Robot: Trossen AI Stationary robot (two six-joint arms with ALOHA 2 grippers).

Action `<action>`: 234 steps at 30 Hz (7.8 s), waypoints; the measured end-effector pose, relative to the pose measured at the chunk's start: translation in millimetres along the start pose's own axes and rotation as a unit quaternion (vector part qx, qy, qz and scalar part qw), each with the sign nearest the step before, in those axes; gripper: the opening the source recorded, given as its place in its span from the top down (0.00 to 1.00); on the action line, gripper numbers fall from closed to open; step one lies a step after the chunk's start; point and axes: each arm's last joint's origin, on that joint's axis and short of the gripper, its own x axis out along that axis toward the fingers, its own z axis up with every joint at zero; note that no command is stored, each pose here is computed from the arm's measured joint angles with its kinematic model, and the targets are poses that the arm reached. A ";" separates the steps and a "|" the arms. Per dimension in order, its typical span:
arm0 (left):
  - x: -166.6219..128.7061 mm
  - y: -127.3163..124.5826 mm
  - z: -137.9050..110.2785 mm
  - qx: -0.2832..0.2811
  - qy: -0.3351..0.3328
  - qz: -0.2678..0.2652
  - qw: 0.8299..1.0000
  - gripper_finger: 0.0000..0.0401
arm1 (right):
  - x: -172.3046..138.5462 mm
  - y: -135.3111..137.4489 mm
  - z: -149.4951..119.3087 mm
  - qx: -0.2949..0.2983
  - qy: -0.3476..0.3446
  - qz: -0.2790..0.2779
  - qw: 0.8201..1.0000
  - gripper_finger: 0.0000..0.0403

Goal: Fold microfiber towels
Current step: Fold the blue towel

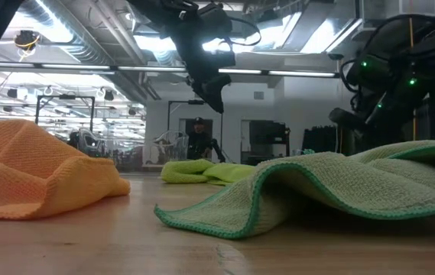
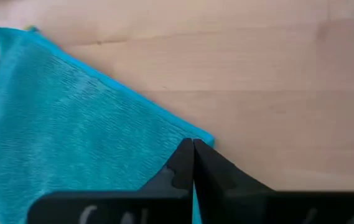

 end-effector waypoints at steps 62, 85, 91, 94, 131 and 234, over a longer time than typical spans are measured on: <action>-4.5 -13.5 2.6 0.010 -0.010 -0.030 0.999 0.79 | -83.7 38.2 -17.0 -0.186 0.092 -0.039 0.978 0.94; -4.7 -14.1 2.8 -0.010 -0.010 -0.030 0.999 0.79 | -83.2 40.3 -16.5 -0.332 0.090 -0.016 0.939 0.94; -4.7 -14.0 2.8 -0.011 -0.010 -0.030 0.999 0.79 | -83.0 41.0 -15.6 -0.356 0.077 -0.017 0.931 0.94; -4.7 -14.0 2.8 -0.011 -0.010 -0.030 0.999 0.79 | -83.0 41.1 -15.5 -0.366 0.076 -0.016 0.928 0.94; -4.7 -14.1 2.9 -0.010 -0.010 -0.030 0.999 0.79 | -82.0 52.8 -10.4 -0.342 0.011 0.012 0.940 0.66; -4.7 -14.1 2.9 -0.010 -0.010 -0.030 0.999 0.79 | -38.5 61.1 -120.3 -0.698 0.076 -0.036 0.711 0.52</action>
